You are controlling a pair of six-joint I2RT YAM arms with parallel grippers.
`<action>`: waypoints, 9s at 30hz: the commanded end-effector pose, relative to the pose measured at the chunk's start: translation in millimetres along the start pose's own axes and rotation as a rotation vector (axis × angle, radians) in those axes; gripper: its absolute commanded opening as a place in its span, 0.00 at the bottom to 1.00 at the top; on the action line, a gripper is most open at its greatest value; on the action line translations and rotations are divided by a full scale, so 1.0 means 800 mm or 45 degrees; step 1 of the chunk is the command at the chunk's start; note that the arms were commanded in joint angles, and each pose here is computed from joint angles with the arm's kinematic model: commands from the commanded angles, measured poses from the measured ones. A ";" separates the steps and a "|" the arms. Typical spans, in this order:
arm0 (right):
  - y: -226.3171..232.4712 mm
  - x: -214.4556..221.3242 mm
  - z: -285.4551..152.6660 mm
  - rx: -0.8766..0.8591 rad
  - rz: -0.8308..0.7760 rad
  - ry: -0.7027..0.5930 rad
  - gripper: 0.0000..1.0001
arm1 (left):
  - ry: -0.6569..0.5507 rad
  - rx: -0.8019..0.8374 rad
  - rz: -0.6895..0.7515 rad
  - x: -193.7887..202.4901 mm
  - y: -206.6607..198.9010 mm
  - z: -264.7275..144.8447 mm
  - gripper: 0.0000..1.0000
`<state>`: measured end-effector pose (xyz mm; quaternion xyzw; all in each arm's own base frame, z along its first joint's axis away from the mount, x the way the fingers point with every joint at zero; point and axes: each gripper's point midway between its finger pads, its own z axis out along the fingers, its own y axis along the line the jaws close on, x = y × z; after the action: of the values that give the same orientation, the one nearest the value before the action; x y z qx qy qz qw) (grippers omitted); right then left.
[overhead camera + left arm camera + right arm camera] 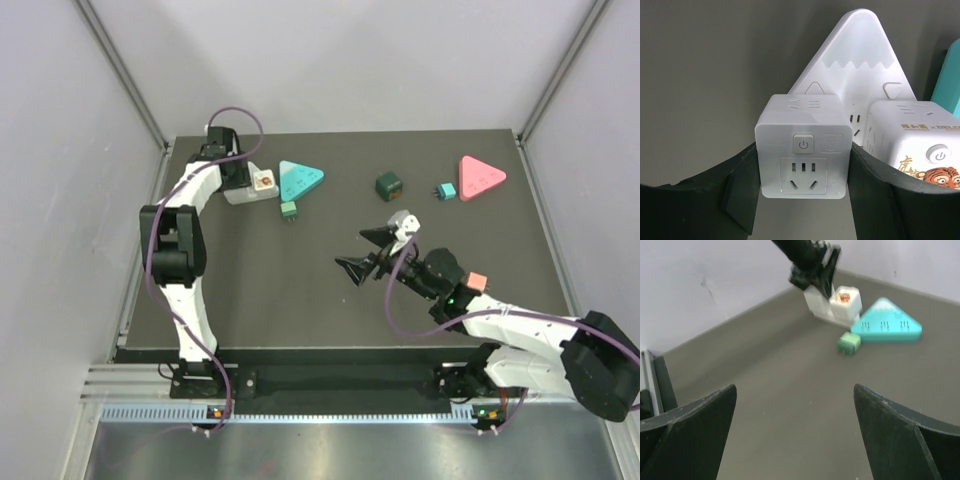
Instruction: Insert the plug
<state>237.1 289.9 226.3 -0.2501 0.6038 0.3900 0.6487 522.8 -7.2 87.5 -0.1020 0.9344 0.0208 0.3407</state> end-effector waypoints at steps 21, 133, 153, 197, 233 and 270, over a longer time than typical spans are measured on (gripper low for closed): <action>-0.203 -0.009 -0.097 1.113 0.423 0.504 1.00 | 0.243 0.007 -0.052 0.040 0.027 -0.118 0.98; -0.224 0.022 0.087 0.234 -0.282 0.663 0.00 | 0.111 1.250 -0.013 0.086 -0.226 -0.336 0.83; -0.015 -0.051 0.055 -0.188 -0.338 0.445 0.00 | 0.337 1.706 -0.170 0.132 -0.265 -0.397 0.94; -0.126 -0.057 0.034 0.206 -0.099 0.329 0.00 | 0.459 1.576 -0.479 0.147 -0.269 -0.368 0.78; -0.430 0.097 -0.139 1.105 0.099 1.270 0.00 | 0.235 0.940 0.126 0.162 -0.205 -0.246 0.77; -0.229 -0.011 -0.049 0.127 -0.247 1.107 0.00 | 0.316 1.367 -0.008 0.152 -0.258 -0.315 0.70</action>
<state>388.1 114.8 168.1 -0.3076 0.8928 0.1020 0.3129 317.7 -229.9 163.9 0.0678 0.8960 -0.3752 0.2275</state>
